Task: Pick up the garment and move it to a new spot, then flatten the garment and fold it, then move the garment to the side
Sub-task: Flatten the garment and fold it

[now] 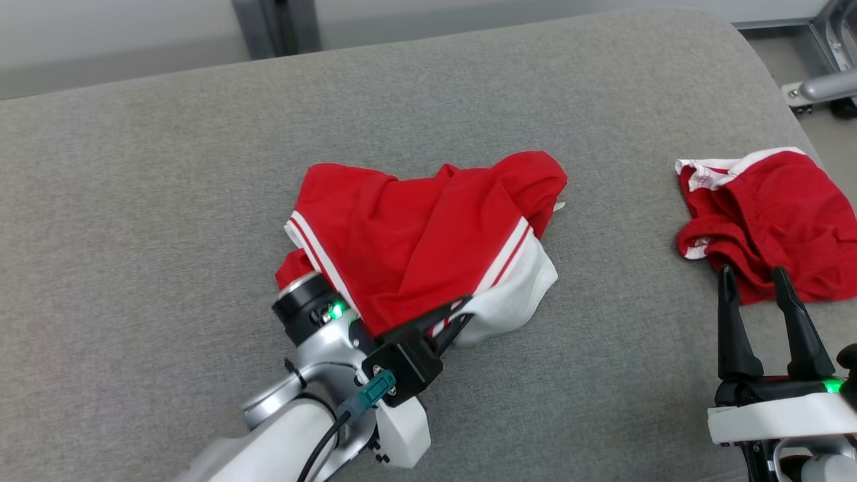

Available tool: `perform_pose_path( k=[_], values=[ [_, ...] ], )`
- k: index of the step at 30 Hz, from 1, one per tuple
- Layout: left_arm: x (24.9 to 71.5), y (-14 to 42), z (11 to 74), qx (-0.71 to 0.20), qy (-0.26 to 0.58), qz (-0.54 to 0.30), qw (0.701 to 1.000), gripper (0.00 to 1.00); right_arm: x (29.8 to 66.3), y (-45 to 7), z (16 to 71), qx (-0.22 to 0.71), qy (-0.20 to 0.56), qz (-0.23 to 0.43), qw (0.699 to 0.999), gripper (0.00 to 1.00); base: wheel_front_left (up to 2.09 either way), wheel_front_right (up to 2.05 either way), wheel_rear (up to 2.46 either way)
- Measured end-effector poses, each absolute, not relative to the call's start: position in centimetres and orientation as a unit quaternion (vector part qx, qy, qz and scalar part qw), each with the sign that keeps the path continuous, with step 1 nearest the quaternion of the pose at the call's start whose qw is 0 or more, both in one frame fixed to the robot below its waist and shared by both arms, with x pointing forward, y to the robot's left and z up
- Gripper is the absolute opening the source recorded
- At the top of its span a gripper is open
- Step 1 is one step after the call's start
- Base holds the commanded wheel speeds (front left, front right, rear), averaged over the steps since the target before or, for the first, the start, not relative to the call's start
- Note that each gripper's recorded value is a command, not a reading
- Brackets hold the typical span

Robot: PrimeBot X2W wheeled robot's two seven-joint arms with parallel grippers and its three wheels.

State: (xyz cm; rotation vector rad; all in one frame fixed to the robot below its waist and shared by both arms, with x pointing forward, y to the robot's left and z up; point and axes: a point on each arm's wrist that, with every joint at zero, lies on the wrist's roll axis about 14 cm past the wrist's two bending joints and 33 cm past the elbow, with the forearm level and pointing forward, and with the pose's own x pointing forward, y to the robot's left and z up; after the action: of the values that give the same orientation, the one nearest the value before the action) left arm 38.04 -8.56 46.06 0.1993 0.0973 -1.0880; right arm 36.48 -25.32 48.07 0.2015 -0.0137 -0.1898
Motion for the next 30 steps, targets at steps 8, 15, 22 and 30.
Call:
perform_pose_path(
  k=[8, 15, 22, 30],
  values=[
    [38.6, -6.7, 58.3, 0.132, -0.12, -0.489, 0.854, 0.0, 37.1, -24.4, 48.6, 0.119, -0.019, -0.08, 0.99, 1.0, 0.0, 0.0, 0.0],
    [38.4, -3.8, 64.8, 0.168, -0.207, -0.443, 0.856, 0.0, 37.2, -24.0, 48.5, 0.131, -0.021, -0.075, 0.988, 1.0, 0.0, 0.0, 0.0],
    [37.7, -1.8, 69.9, 0.19, -0.268, -0.4, 0.856, 0.0, 37.7, -22.8, 48.9, 0.141, -0.026, -0.057, 0.988, 1.0, 0.0, 0.0, 0.0],
    [43.0, 6.2, 65.0, 0.124, -0.144, -0.255, 0.948, 0.0, 37.9, -21.9, 47.8, 0.154, -0.009, -0.047, 0.987, 1.0, 0.0, 0.0, 0.0]
  ],
)
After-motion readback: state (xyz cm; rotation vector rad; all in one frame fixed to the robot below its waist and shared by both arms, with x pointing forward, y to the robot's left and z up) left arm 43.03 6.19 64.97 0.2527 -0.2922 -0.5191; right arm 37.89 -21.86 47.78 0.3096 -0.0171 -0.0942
